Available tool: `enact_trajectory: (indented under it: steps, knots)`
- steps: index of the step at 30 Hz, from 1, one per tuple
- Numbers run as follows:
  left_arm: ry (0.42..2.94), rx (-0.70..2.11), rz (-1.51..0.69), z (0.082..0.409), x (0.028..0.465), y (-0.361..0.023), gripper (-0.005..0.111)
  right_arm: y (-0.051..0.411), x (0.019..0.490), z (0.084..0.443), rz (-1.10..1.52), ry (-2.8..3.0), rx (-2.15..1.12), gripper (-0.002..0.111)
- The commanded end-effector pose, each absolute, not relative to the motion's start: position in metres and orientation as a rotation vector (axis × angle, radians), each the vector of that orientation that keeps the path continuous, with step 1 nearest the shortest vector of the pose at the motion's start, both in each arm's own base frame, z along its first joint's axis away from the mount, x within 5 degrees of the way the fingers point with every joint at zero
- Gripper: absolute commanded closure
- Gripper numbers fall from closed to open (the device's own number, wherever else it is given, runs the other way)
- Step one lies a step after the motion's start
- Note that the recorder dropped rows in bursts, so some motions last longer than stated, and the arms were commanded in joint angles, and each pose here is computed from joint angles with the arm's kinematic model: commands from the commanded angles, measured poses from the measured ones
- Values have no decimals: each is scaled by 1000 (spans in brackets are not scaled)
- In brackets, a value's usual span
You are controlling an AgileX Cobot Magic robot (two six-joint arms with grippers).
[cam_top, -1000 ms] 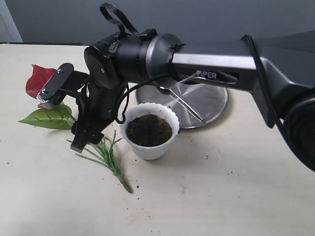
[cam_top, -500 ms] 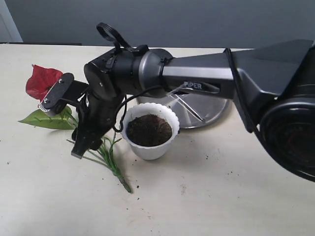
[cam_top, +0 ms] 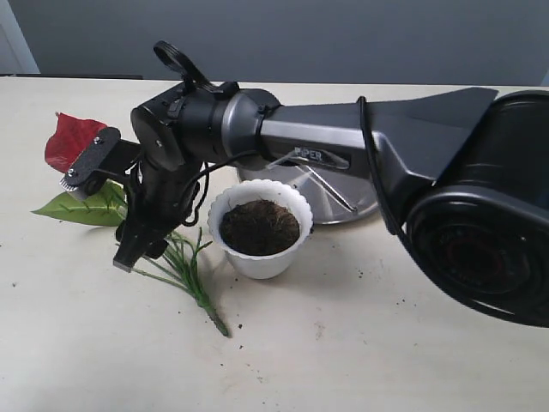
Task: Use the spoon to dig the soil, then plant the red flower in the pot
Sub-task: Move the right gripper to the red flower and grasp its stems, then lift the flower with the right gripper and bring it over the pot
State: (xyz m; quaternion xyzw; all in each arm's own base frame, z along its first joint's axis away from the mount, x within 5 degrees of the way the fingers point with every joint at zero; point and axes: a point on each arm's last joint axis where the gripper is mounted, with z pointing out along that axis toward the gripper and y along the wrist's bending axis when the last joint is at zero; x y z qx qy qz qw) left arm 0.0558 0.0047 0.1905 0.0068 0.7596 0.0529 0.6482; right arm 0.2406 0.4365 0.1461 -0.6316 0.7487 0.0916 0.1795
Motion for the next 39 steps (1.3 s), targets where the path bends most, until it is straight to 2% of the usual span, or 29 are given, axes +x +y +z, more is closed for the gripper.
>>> enact_trajectory:
  steps: [1, 14, 16, 23, 32, 36, 39]
  knots:
    - [1715, 15, 107, 192, 55, 4, 106, 439, 243, 144, 245, 2135, -1789, 45]
    - [1715, 15, 107, 192, 55, 4, 106, 437, 244, 116, 183, 2215, -1825, 47]
    - [1715, 15, 107, 192, 55, 4, 106, 437, 244, 112, 176, 2226, -1834, 58]
    - [1715, 15, 107, 192, 55, 4, 106, 436, 243, 112, 175, 2225, -1837, 109]
    - [1715, 15, 107, 192, 55, 4, 106, 444, 242, 128, 300, 2204, -1744, 108]
    - [1717, 15, 107, 192, 55, 4, 106, 450, 241, 159, 435, 2149, -1627, 108]
    - [1717, 15, 107, 192, 55, 4, 106, 453, 242, 210, 535, 2015, -1488, 108]
